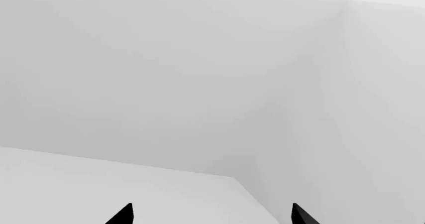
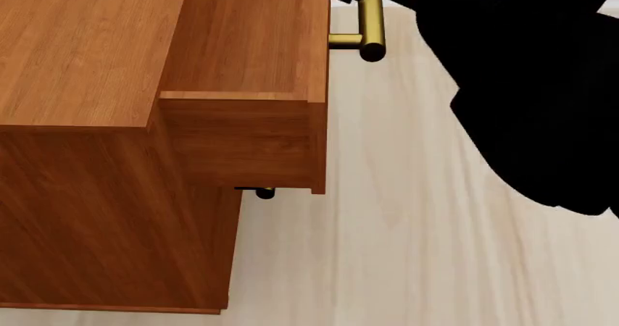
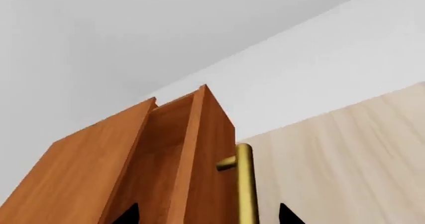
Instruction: Close the bottom drawer of the cabinet and open the top drawer.
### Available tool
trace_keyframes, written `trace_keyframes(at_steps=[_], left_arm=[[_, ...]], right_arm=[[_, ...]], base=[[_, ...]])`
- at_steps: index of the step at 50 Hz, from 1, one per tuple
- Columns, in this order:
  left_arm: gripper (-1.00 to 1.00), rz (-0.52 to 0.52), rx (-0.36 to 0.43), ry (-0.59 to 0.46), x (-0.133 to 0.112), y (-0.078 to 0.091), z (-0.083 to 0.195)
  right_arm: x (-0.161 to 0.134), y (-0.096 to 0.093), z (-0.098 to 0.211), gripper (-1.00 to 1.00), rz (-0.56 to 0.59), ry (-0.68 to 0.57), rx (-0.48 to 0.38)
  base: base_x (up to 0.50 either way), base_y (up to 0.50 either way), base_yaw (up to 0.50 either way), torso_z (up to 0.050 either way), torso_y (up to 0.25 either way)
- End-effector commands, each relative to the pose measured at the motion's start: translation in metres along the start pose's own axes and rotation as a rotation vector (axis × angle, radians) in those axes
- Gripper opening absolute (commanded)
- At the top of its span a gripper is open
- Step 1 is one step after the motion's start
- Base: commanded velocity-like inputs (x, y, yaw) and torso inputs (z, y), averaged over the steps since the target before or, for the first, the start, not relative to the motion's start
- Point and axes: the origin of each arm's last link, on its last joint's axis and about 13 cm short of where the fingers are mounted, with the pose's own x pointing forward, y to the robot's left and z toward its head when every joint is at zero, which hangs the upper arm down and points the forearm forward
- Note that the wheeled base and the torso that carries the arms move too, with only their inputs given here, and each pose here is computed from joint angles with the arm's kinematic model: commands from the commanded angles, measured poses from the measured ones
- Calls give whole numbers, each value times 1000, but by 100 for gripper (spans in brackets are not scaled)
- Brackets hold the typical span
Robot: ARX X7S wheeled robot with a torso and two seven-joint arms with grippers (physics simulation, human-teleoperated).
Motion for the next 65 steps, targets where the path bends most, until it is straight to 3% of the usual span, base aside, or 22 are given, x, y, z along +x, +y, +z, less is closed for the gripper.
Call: trace_keyframes(at_steps=[1,9,25,37,49,59,61,65], left_arm=[[100,-1,1,1,0,0,-1],[100,-2,-1,-1,0,0,0],[100,-3,-3,-1,0,0,0],[100,-1,-8,-2,0,1,0],[100,0,-8,-2,0,0,0],[100,1,-9,1,0,0,0],[100,1,-10,0,-3,7,-6],[100,2,-11,2,0,1,0]], right_arm=[[-8,26,-3,100,-30,-50,-249],[-2,38,-10,100,-12,-9,-317],[26,43,-8,100,-42,95,-337],[57,30,-20,100,-126,239,-326],[75,18,-29,100,-206,307,-341],[94,-1,-37,100,-371,342,-433],[96,-5,-36,100,-411,342,-455],[100,-12,-34,100,-468,354,-471]], base=[[0,0,0,0,0],[0,0,0,0,0],[0,0,0,0,0],[0,0,0,0,0],[0,0,0,0,0],[0,0,0,0,0],[6,0,0,0,0],[3,0,-1,0,-5]])
